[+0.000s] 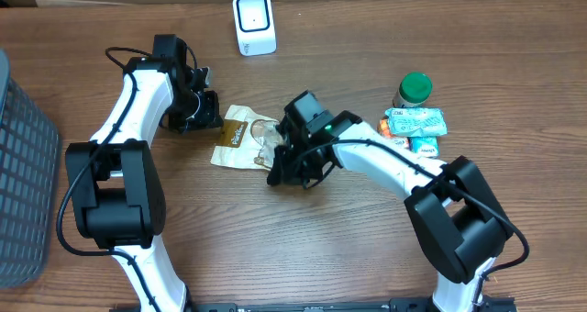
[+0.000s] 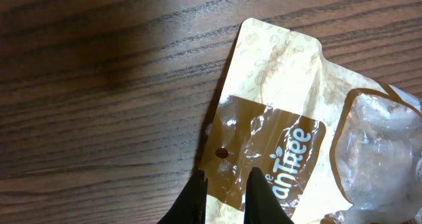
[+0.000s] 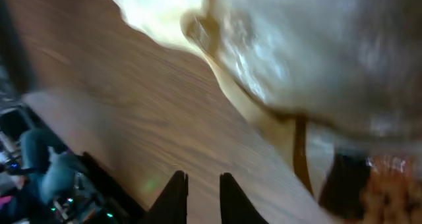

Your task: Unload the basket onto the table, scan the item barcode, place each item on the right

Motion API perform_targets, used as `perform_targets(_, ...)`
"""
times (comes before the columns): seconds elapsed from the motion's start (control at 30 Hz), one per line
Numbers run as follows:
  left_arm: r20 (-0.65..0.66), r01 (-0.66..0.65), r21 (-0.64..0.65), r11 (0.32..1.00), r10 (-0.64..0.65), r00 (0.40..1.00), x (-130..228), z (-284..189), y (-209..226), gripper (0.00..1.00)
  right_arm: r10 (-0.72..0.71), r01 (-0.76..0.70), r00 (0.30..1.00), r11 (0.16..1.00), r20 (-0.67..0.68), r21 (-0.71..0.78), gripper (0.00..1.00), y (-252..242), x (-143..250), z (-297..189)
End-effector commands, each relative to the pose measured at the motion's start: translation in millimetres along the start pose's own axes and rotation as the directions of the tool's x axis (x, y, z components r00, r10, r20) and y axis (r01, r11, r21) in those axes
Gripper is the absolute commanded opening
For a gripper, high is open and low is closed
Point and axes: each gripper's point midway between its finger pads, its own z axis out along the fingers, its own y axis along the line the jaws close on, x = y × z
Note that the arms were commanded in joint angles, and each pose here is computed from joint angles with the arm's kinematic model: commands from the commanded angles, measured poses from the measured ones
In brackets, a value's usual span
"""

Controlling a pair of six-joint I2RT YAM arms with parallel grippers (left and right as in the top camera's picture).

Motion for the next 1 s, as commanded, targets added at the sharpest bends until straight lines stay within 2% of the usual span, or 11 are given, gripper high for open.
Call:
perform_targets(0.0,0.0,0.016,-0.006,1.0,-0.016,1.0,-0.3,0.1,5.3,0.08,-0.001,-0.001,1.0,0.997,0.03,0.08,0.16,-8.2,-0.1,-1.3)
perform_targets(0.33,-0.003,0.016,-0.006,1.0,-0.017,1.0,0.4,0.1,5.3,0.08,0.205,-0.229,0.97,0.952,0.133,0.202,0.15,-72.2,-22.0,-28.2)
perform_targets(0.5,0.001,0.016,-0.006,1.0,-0.016,1.0,-0.6,0.1,5.2,0.08,0.263,-0.316,0.935,0.923,0.238,0.221,0.15,-110.4,-47.8,-54.1)
perform_targets(0.73,-0.003,0.017,-0.006,1.0,-0.017,1.0,0.4,0.1,5.3,0.08,0.182,-0.248,0.905,0.96,0.384,0.129,0.15,-109.7,-97.0,-73.7)
perform_targets(0.97,-0.006,0.018,-0.006,1.0,-0.018,1.0,1.1,0.1,5.3,0.08,0.295,-0.352,0.889,0.929,0.35,0.113,0.15,-115.0,-85.9,-66.1)
